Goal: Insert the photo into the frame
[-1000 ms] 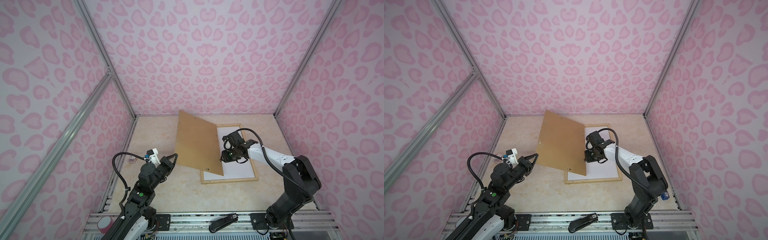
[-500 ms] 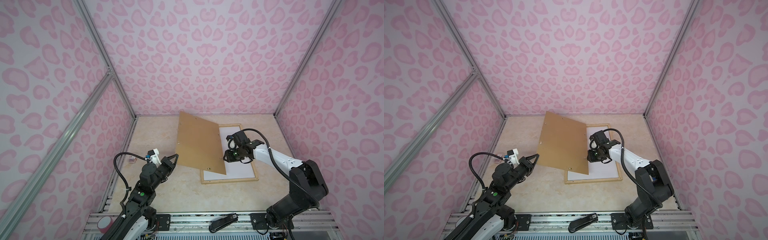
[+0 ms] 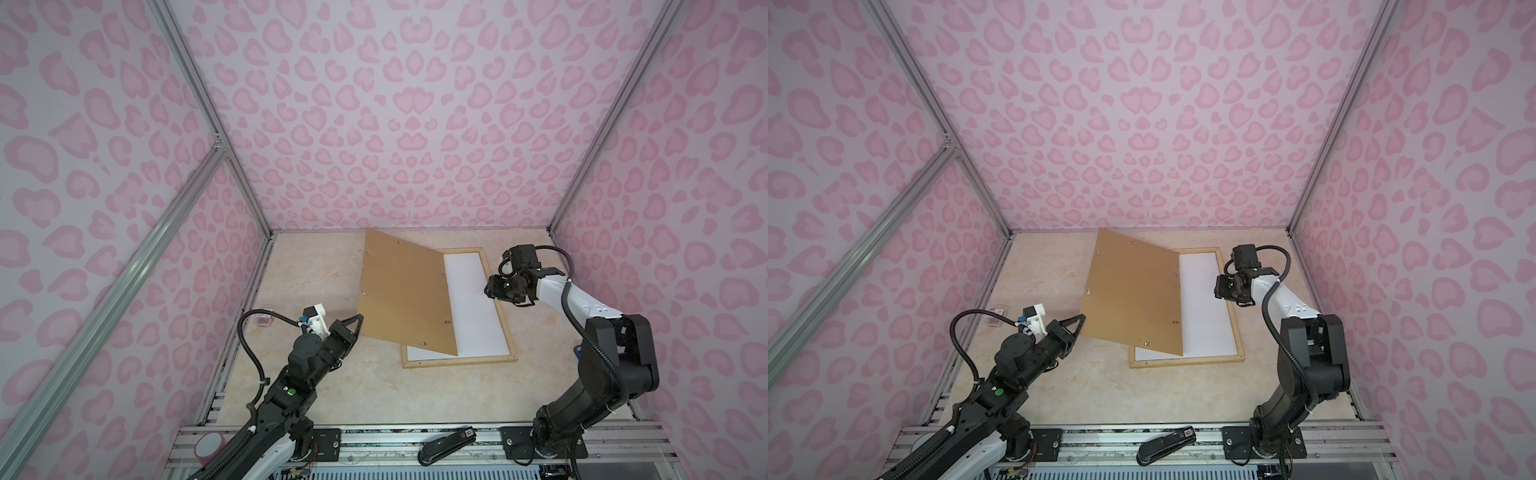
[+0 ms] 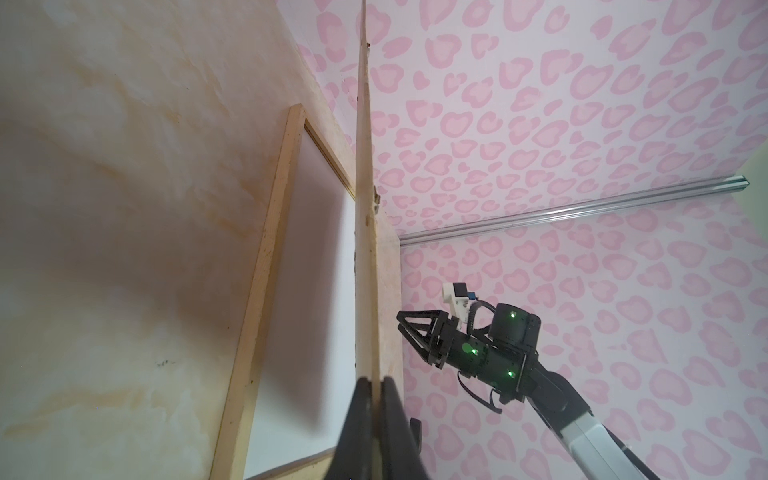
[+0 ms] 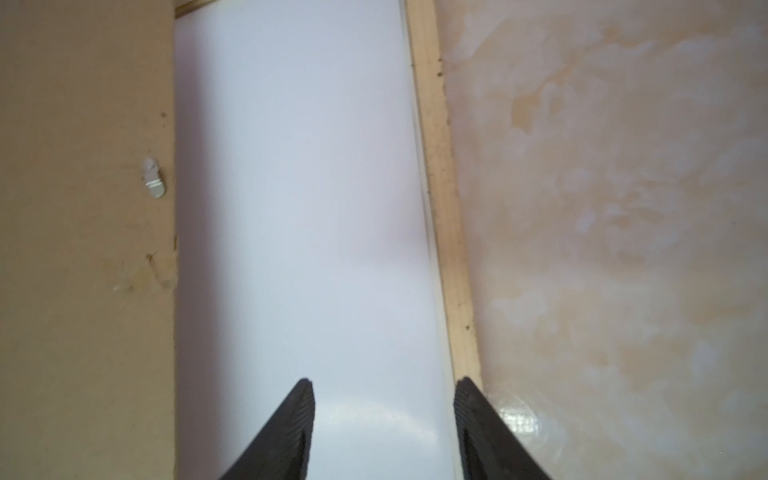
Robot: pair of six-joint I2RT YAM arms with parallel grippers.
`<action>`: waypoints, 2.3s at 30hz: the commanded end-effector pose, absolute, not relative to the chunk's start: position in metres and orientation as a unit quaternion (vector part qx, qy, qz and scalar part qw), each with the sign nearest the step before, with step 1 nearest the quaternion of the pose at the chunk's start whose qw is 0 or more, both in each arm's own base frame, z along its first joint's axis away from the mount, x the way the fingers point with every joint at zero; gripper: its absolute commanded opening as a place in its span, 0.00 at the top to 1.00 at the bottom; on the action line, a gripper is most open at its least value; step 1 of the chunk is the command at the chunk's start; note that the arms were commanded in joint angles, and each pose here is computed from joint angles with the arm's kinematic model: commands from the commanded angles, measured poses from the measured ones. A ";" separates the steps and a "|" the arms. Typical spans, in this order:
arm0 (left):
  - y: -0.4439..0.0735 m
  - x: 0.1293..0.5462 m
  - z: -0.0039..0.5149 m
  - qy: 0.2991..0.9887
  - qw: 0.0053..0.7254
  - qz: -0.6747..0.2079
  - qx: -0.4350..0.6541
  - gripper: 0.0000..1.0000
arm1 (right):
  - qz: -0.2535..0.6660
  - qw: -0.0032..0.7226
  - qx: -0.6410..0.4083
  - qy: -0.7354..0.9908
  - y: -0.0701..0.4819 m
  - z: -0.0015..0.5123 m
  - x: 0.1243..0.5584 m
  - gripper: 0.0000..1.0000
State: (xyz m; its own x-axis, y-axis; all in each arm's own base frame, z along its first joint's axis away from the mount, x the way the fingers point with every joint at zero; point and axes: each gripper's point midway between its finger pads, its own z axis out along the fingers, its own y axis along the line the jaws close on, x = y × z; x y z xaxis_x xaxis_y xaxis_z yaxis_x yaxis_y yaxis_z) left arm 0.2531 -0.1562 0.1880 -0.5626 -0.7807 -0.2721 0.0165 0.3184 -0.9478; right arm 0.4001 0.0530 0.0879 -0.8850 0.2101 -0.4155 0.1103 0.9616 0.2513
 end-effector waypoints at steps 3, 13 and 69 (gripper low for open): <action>-0.156 0.255 0.217 0.664 0.428 -0.548 -0.275 0.96 | 0.125 0.235 0.117 0.957 0.038 0.073 0.418 0.44; -0.168 0.246 0.200 0.668 0.435 -0.522 -0.302 0.96 | 0.184 0.218 0.135 0.949 0.048 0.047 0.415 0.44; -0.251 0.254 0.179 0.720 0.376 -0.537 -0.227 0.96 | 0.295 0.217 0.130 0.921 0.102 0.047 0.411 0.45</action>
State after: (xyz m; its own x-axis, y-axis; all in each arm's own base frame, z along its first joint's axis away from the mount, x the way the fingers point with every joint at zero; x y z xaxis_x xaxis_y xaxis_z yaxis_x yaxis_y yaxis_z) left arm 0.2538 -0.2362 0.1548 -0.5964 -0.7401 -0.3109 0.0025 0.3857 -0.9226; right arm 0.4074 0.0970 0.0451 -0.8737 0.3745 -0.3104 0.1377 0.8026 0.5804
